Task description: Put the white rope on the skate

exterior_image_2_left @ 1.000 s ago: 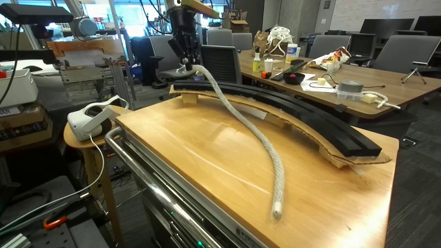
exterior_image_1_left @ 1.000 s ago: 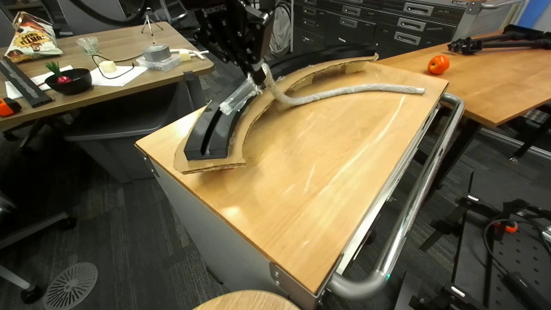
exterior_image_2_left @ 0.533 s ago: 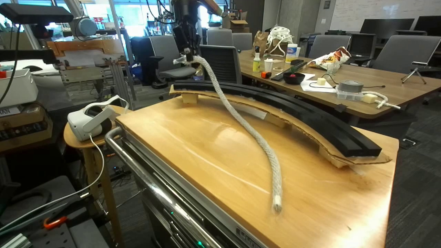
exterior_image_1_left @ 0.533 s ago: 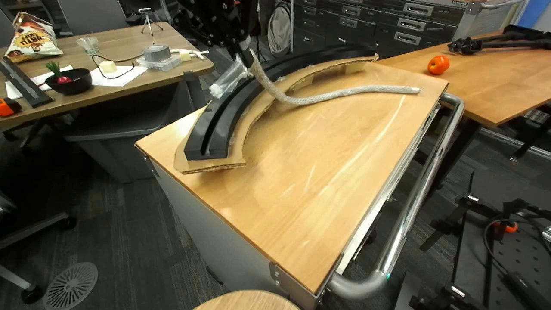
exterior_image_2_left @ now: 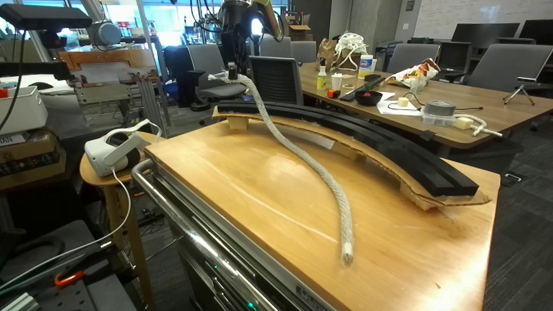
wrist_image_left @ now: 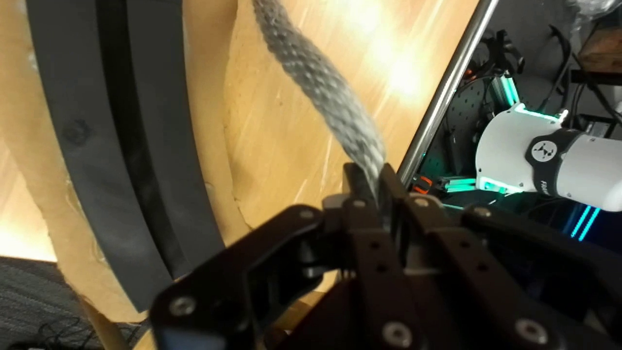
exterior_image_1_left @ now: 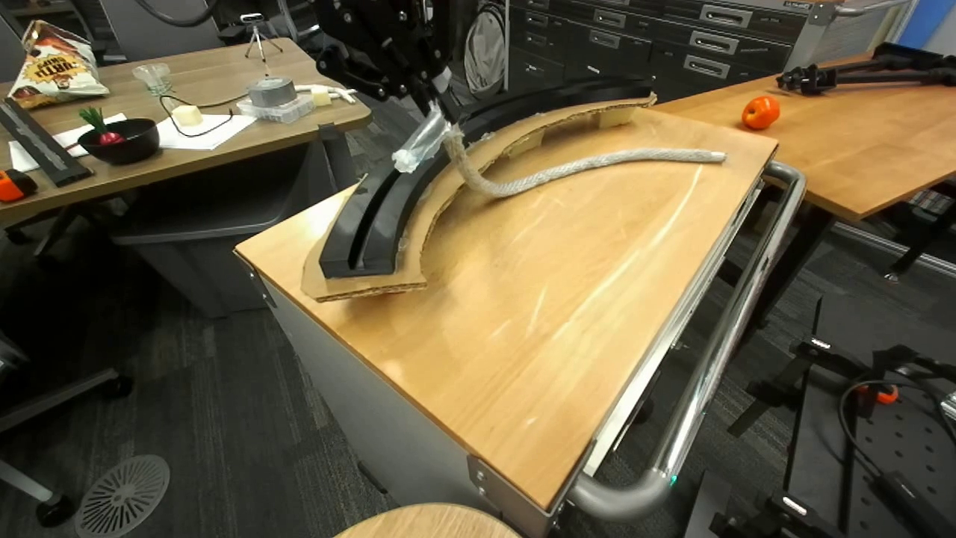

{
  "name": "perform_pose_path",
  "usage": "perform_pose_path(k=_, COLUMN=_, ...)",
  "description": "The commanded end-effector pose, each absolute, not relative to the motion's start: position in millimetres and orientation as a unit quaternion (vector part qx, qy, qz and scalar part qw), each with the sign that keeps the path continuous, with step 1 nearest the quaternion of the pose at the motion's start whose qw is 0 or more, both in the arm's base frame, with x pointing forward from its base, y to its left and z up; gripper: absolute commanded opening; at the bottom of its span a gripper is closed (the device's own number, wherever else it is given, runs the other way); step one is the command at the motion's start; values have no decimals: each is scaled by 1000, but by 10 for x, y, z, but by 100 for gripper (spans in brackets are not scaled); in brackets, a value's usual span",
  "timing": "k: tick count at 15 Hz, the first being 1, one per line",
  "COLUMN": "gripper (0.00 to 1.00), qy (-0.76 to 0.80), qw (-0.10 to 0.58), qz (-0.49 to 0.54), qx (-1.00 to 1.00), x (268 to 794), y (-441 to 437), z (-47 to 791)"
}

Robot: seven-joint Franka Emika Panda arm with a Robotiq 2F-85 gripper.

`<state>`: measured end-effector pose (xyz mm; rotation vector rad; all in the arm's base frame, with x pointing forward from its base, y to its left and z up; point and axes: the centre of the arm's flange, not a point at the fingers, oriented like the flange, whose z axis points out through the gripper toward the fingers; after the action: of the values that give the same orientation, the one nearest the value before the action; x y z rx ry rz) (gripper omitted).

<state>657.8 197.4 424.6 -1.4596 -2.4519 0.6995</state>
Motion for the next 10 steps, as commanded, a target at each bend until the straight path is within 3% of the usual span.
perform_pose_path(k=1, gripper=9, qy=-820, qw=94, qz=192, qx=-531, x=7007, y=2154, z=4341)
perform_pose_path(k=7, gripper=8, qy=-782, qw=42, qz=76, qx=-617, x=7067, y=2294, z=4479)
perform_pose_path(k=10, gripper=8, qy=-758, qw=22, qz=72, qx=-647, x=7215, y=2325, z=4348)
